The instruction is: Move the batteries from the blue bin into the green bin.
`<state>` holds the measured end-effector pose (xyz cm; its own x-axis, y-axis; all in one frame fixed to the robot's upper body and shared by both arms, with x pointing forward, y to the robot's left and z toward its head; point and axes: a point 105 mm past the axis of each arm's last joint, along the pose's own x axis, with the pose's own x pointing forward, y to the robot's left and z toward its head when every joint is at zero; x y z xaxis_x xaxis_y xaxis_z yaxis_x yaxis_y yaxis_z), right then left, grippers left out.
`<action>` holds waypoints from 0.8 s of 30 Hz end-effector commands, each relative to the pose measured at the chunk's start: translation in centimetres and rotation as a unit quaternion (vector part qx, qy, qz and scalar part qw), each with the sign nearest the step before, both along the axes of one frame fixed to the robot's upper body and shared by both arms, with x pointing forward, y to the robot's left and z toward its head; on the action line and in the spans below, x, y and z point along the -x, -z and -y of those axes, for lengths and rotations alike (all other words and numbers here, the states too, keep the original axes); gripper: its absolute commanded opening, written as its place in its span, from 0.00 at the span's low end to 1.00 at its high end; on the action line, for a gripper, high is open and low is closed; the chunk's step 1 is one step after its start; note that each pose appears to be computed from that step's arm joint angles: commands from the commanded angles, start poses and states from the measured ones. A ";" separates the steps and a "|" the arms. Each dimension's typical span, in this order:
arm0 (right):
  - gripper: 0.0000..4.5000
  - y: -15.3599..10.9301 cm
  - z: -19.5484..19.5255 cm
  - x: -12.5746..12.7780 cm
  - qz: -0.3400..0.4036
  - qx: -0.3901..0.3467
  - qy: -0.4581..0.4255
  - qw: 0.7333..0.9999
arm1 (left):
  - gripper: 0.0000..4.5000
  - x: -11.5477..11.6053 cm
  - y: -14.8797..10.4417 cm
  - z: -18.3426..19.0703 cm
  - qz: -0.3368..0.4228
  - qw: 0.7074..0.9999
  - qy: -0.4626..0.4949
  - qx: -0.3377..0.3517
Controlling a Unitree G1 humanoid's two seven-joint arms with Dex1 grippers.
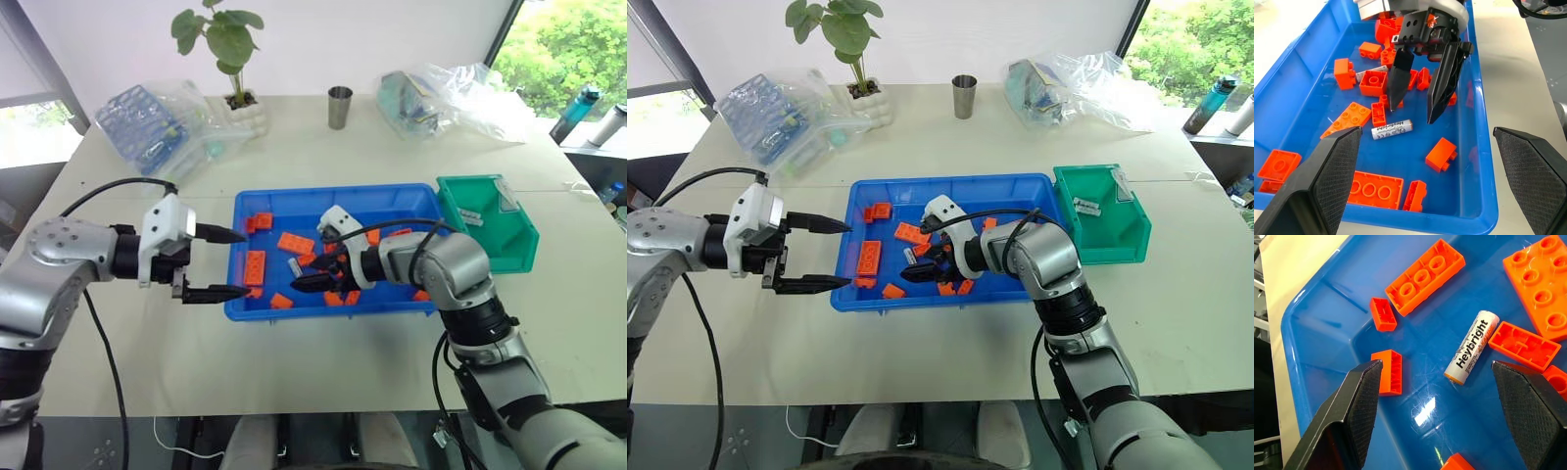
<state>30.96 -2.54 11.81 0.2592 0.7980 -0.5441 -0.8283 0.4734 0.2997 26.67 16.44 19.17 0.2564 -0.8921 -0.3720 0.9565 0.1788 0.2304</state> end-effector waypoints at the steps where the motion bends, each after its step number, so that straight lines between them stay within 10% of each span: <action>1: 0.81 0.3 -1.4 -0.4 0.012 0.006 -0.015 1.000 | 1.00 -0.2 -0.8 0.2 0.023 1.000 0.003 0.003; 8: 0.76 1.6 -2.3 -2.0 0.038 0.030 -0.011 0.999 | 1.00 0.0 -1.1 0.4 0.025 1.000 0.005 0.005; 16: 0.01 1.5 -2.2 -1.3 0.057 0.033 -0.035 0.997 | 1.00 0.0 -1.3 0.4 0.023 1.000 0.005 0.006; 24: 0.01 -0.4 -2.9 -0.6 0.064 0.010 -0.047 0.997 | 1.00 -0.3 -1.3 0.7 0.020 1.000 0.010 0.008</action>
